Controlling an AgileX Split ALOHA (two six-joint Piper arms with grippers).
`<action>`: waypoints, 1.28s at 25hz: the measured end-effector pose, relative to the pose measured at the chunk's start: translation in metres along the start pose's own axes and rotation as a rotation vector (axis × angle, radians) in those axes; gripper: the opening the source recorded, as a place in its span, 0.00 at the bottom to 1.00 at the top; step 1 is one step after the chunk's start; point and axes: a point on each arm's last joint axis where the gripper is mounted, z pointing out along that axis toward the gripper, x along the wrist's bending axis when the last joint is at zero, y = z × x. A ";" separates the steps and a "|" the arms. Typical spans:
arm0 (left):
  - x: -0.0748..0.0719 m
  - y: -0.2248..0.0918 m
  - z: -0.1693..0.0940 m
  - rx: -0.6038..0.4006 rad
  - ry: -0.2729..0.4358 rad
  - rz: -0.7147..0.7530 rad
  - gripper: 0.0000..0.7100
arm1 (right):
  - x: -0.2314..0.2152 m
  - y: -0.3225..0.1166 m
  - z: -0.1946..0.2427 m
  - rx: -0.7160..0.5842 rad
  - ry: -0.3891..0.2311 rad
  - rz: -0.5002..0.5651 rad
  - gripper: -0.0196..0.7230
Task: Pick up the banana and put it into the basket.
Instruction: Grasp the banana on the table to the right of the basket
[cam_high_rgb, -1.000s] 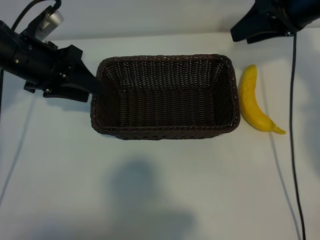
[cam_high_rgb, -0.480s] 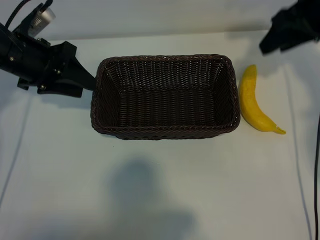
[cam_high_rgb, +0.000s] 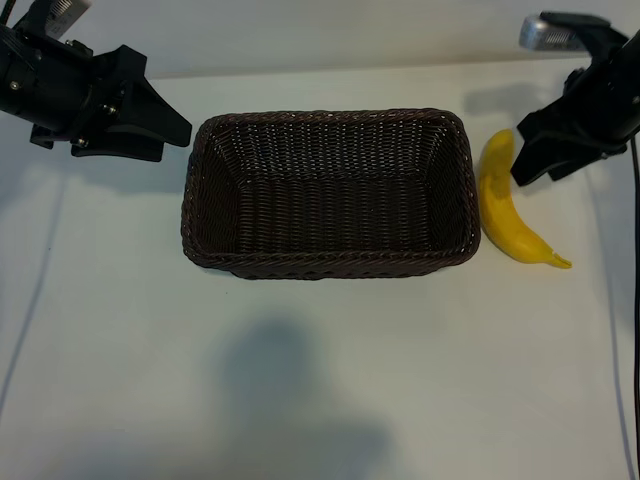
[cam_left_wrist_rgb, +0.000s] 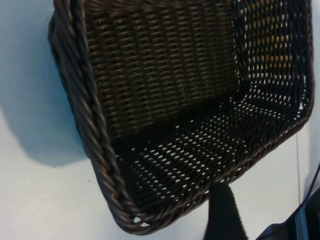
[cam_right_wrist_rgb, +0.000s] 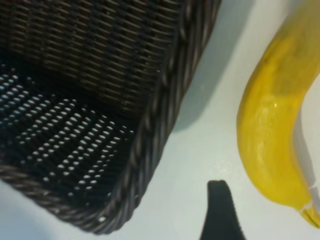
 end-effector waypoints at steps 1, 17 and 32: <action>0.000 0.000 0.000 0.000 0.000 0.000 0.68 | -0.003 0.001 0.005 0.002 -0.001 0.003 0.68; -0.001 0.000 0.000 -0.004 -0.004 -0.001 0.68 | 0.004 0.000 0.051 0.012 -0.025 -0.075 0.68; -0.001 0.001 -0.001 -0.007 -0.006 0.004 0.68 | -0.009 -0.006 0.075 0.044 -0.055 -0.058 0.75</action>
